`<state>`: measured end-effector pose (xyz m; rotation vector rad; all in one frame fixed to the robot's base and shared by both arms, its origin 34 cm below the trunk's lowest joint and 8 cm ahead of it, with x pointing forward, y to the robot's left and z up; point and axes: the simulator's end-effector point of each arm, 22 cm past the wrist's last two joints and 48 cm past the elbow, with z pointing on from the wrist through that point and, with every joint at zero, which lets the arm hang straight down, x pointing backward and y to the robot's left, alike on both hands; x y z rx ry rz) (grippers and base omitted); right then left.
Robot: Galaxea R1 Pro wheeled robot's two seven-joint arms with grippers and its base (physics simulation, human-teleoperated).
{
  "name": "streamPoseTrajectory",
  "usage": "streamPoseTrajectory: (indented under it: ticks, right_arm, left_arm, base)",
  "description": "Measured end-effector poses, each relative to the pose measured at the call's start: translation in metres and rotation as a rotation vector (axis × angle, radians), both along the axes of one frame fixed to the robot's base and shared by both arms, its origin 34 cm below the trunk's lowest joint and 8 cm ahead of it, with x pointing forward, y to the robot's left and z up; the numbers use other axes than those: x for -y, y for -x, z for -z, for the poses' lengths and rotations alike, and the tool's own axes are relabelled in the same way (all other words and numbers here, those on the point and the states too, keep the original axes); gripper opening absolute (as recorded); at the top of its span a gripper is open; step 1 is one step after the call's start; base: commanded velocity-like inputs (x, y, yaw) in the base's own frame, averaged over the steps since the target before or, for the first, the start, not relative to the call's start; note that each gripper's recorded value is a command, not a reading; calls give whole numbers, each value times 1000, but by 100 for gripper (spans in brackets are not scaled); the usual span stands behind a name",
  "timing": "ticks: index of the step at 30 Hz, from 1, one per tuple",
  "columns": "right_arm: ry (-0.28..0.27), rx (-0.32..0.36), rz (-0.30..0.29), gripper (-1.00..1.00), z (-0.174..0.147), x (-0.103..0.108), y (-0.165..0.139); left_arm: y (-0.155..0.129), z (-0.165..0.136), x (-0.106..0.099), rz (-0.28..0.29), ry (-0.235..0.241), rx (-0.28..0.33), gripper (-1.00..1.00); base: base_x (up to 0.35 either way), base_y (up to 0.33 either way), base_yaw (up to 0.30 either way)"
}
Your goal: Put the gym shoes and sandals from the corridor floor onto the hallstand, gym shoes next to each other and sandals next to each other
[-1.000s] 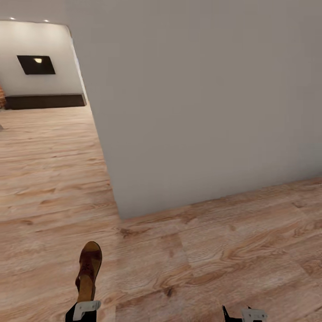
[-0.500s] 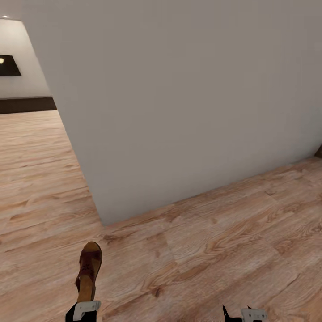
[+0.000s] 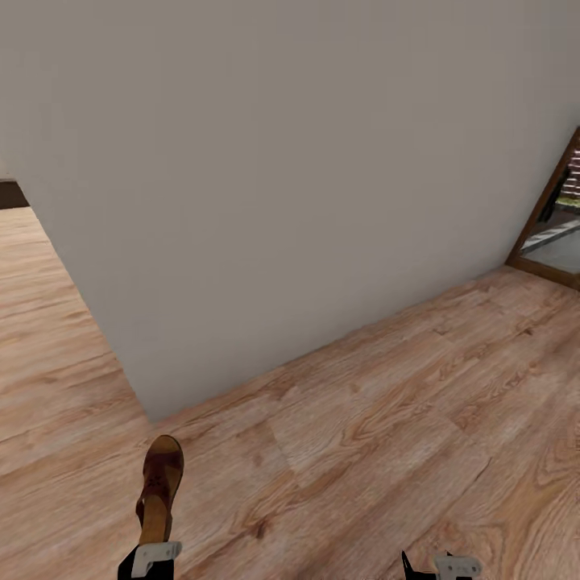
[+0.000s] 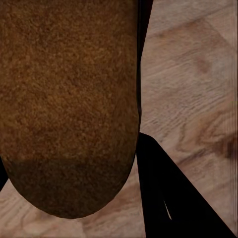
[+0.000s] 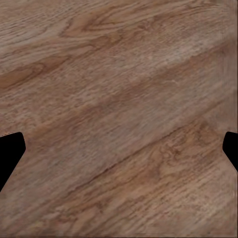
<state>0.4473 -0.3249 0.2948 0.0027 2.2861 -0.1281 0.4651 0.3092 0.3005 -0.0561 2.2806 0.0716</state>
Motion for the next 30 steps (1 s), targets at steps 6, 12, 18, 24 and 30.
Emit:
streamPoseTrajectory:
  ticks: [6,12,18,24,30]
  right_arm:
    - [0,0,0,100,0,0,0]
    - [0,0,0,100,0,0,0]
    - [0,0,0,100,0,0,0]
    - [0,0,0,100,0,0,0]
    - [0,0,0,100,0,0,0]
  left_arm:
    - [1,0,0,0,0,-1,-100]
    - [5,3,0,-1,1,-12,-100]
    - [6,4,0,-1,1,-15,-100]
    - [6,4,0,-1,1,-15,-100]
    - [6,4,0,-1,1,-15,-100]
  base:
    - [0,0,-297]
    - [0,0,-297]
    - [0,0,-297]
    - [0,0,-298]
    - [0,0,-299]
